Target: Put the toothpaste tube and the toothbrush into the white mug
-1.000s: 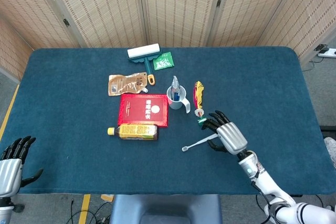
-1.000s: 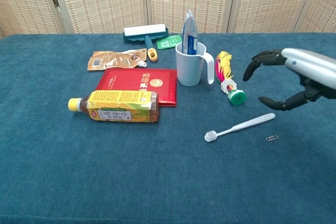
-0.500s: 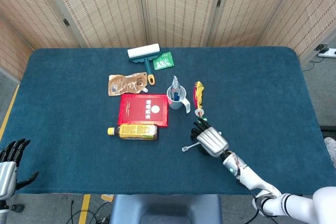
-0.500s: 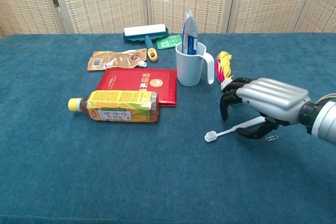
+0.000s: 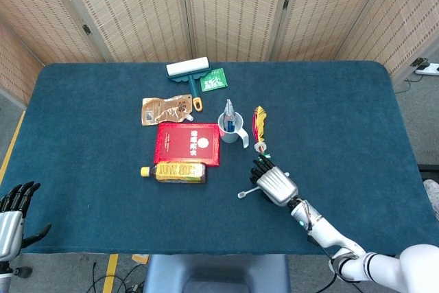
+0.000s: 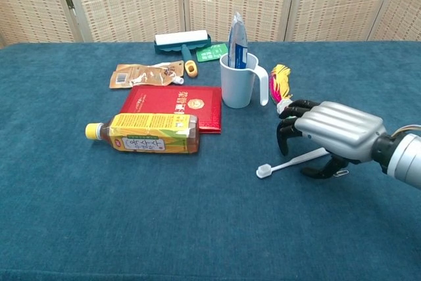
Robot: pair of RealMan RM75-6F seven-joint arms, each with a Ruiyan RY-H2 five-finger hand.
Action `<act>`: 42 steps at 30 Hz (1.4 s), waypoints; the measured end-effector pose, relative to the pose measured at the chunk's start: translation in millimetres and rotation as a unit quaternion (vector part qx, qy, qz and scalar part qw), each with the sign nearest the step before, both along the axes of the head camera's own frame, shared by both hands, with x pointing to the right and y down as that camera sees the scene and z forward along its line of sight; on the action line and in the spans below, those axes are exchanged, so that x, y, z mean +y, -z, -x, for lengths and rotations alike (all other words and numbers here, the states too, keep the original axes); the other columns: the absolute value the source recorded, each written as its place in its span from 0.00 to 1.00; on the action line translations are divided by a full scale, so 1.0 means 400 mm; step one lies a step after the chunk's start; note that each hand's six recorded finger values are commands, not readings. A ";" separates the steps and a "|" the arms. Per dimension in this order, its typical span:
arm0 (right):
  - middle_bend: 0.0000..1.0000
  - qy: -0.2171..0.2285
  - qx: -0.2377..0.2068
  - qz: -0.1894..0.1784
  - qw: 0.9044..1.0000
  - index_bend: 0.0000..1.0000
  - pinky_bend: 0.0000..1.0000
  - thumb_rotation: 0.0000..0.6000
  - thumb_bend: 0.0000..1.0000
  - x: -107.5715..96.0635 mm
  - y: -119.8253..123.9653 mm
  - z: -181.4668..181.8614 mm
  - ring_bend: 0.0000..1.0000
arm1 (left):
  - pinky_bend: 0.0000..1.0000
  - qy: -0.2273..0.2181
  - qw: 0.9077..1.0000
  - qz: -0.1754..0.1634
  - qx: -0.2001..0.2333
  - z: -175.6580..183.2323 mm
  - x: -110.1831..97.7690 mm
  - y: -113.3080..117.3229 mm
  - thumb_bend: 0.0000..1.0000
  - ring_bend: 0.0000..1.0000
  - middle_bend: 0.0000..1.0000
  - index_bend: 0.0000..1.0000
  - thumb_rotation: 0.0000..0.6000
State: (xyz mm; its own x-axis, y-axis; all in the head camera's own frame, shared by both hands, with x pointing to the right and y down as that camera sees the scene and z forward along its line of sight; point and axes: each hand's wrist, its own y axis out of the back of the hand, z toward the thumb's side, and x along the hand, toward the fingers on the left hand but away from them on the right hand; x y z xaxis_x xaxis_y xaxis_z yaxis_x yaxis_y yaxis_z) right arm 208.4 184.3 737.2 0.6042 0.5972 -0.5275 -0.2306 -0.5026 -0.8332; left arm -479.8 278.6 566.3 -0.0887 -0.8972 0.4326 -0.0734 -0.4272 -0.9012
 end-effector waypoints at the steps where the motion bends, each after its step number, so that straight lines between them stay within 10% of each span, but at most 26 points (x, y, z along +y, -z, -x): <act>1: 0.29 0.000 0.001 -0.001 1.000 0.45 0.10 1.00 0.22 0.000 -0.001 0.000 0.13 | 0.20 0.000 1.000 0.000 0.000 0.001 0.000 0.000 0.24 0.12 0.15 0.15 1.00; 42: 0.36 -0.036 -0.037 -0.005 0.999 0.67 0.10 1.00 0.41 -0.015 0.016 0.003 0.14 | 0.20 0.003 1.000 -0.002 -0.002 0.004 0.003 0.001 0.24 0.12 0.15 0.15 1.00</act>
